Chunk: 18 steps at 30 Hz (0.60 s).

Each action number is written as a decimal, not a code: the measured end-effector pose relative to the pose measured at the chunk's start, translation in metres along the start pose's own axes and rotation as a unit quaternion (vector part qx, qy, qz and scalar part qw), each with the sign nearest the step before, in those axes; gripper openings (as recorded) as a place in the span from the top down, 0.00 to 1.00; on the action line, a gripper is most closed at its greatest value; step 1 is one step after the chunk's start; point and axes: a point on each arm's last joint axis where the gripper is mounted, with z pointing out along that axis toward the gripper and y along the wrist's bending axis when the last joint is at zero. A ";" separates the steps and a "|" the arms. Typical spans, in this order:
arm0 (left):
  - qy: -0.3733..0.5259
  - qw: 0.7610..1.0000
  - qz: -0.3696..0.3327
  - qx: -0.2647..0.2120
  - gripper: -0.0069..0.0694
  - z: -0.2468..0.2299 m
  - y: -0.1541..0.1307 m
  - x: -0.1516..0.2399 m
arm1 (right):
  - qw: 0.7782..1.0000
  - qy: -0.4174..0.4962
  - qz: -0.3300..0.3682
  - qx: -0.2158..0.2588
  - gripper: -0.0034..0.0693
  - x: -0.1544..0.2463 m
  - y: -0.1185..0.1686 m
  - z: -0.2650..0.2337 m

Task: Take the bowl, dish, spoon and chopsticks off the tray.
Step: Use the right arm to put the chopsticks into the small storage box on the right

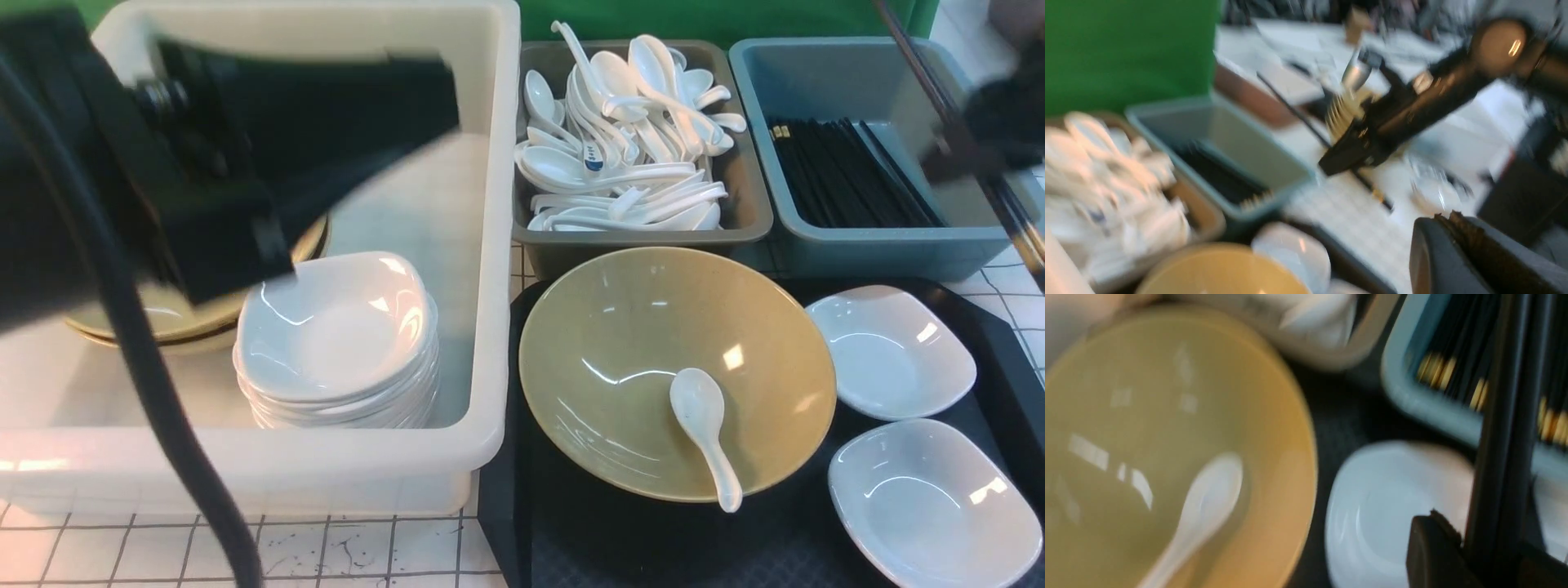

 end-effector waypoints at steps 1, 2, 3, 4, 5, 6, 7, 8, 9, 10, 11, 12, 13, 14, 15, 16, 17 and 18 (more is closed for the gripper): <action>-0.012 1.000 0.000 -0.006 0.91 0.000 0.001 -0.002 | 1.000 -0.003 0.010 0.001 0.82 -0.012 -0.006 0.013; -0.017 1.000 -0.002 -0.006 0.91 0.000 0.001 -0.003 | 1.000 -0.014 0.015 0.004 0.82 -0.026 -0.011 0.020; -0.018 1.000 -0.002 -0.006 0.91 0.000 0.001 -0.003 | 1.000 -0.016 0.016 0.004 0.82 -0.030 -0.013 0.024; -0.018 1.000 0.005 -0.005 0.91 0.000 0.001 -0.003 | 1.000 -0.021 0.023 0.007 0.82 -0.043 -0.020 0.037; -0.018 1.000 0.007 -0.004 0.91 0.000 0.001 -0.003 | 0.999 -0.022 0.025 0.008 0.82 -0.047 -0.023 0.041; -0.012 1.000 0.019 0.003 0.91 0.000 -0.001 -0.002 | 0.999 -0.028 0.034 0.011 0.82 -0.063 -0.035 0.063; -0.009 1.000 0.027 0.006 0.91 0.000 -0.001 -0.002 | 0.999 -0.031 0.043 0.013 0.82 -0.070 -0.042 0.073; -0.005 0.999 0.032 0.010 0.91 0.000 -0.002 -0.001 | 0.998 -0.032 0.052 0.016 0.82 -0.076 -0.051 0.086; -0.004 0.999 0.034 0.012 0.91 0.000 -0.002 -0.001 | 0.998 -0.027 0.055 0.015 0.82 -0.076 -0.054 0.094; -0.002 0.999 0.041 0.014 0.91 0.000 -0.003 0.000 | 0.997 -0.028 0.073 0.020 0.82 -0.082 -0.068 0.116; -0.002 0.999 0.042 0.014 0.91 0.000 -0.003 0.000 | 0.996 -0.032 0.080 0.022 0.82 -0.085 -0.073 0.121; -0.003 0.999 0.044 0.013 0.91 0.000 -0.002 0.000 | 0.995 -0.030 0.091 0.025 0.82 -0.087 -0.082 0.137; -0.004 0.999 0.045 0.012 0.91 0.000 -0.002 -0.001 | 0.994 -0.021 0.101 0.027 0.82 -0.085 -0.090 0.153; -0.004 0.999 0.045 0.012 0.91 0.000 -0.002 -0.001 | 0.994 -0.023 0.100 0.028 0.82 -0.086 -0.090 0.154; -0.006 0.999 0.046 0.010 0.91 0.000 -0.002 -0.001 | 0.994 -0.014 0.104 0.030 0.81 -0.083 -0.097 0.169; -0.008 0.999 0.046 0.008 0.91 0.000 -0.001 -0.001 | 0.994 -0.006 0.105 0.030 0.80 -0.081 -0.099 0.176; -0.010 0.999 0.045 0.006 0.91 0.000 -0.001 -0.002 | 0.994 -0.003 0.105 0.031 0.80 -0.080 -0.100 0.180; -0.014 0.999 0.040 0.002 0.91 0.000 0.000 -0.003 | 0.994 0.004 0.105 0.035 0.75 -0.078 -0.103 0.188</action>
